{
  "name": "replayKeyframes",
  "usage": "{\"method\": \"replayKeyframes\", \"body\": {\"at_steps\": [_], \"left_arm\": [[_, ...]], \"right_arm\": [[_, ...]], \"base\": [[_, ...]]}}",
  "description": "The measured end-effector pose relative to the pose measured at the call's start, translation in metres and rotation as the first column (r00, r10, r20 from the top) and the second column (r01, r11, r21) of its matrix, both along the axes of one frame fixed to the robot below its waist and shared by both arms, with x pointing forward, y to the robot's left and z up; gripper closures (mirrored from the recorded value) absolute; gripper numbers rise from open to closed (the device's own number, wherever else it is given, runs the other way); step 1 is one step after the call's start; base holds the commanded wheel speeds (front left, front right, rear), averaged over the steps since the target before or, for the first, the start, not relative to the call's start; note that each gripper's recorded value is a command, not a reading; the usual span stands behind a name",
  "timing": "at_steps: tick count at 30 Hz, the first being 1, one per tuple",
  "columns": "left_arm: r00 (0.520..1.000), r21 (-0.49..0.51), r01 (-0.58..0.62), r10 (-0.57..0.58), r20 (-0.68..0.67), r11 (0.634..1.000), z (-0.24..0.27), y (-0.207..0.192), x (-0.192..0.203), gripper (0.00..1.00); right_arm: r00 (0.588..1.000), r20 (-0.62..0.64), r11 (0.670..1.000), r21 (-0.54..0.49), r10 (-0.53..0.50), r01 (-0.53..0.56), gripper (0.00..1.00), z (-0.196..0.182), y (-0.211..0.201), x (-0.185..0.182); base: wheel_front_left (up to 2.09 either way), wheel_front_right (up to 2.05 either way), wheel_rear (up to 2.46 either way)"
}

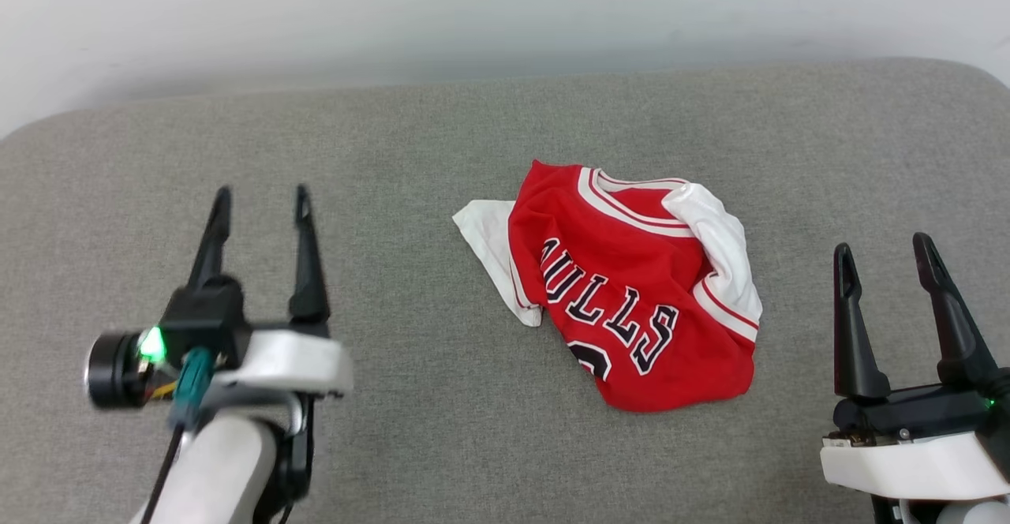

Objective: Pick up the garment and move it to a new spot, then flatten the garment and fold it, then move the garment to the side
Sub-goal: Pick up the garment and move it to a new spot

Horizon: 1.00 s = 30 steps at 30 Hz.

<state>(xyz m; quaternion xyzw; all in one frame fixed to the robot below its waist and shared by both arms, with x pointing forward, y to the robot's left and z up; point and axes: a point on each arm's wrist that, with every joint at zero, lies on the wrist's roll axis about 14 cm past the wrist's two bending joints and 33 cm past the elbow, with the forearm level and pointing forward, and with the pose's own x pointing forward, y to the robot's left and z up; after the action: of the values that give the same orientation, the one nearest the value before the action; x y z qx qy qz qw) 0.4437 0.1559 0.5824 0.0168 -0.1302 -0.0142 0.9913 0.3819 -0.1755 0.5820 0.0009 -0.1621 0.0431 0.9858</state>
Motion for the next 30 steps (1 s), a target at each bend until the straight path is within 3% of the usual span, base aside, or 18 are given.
{"method": "replayKeyframes", "body": {"at_steps": [5, 19, 30], "left_arm": [[0.993, -0.016, -0.117, 0.117, -0.025, 0.993, -0.016, 0.028, -0.035, 0.00], [0.993, -0.051, -0.098, 0.094, -0.072, 0.994, -0.038, 0.020, -0.092, 0.00], [0.989, -0.053, -0.091, 0.084, -0.121, 0.994, -0.056, 0.020, -0.111, 0.00]], "right_arm": [[1.000, -0.001, 1.000, 0.001, -0.006, 0.006, 0.00, 0.000, -0.002, -0.007], [0.997, -0.072, 0.999, 0.046, -0.025, 0.028, 0.00, -0.021, -0.011, -0.036], [0.995, -0.103, 0.995, 0.101, -0.017, 0.027, 0.00, -0.031, -0.011, -0.050]], "base": [[0.00, 0.00, 0.00], [0.00, 0.00, 0.00], [0.00, 0.00, 0.00]]}}
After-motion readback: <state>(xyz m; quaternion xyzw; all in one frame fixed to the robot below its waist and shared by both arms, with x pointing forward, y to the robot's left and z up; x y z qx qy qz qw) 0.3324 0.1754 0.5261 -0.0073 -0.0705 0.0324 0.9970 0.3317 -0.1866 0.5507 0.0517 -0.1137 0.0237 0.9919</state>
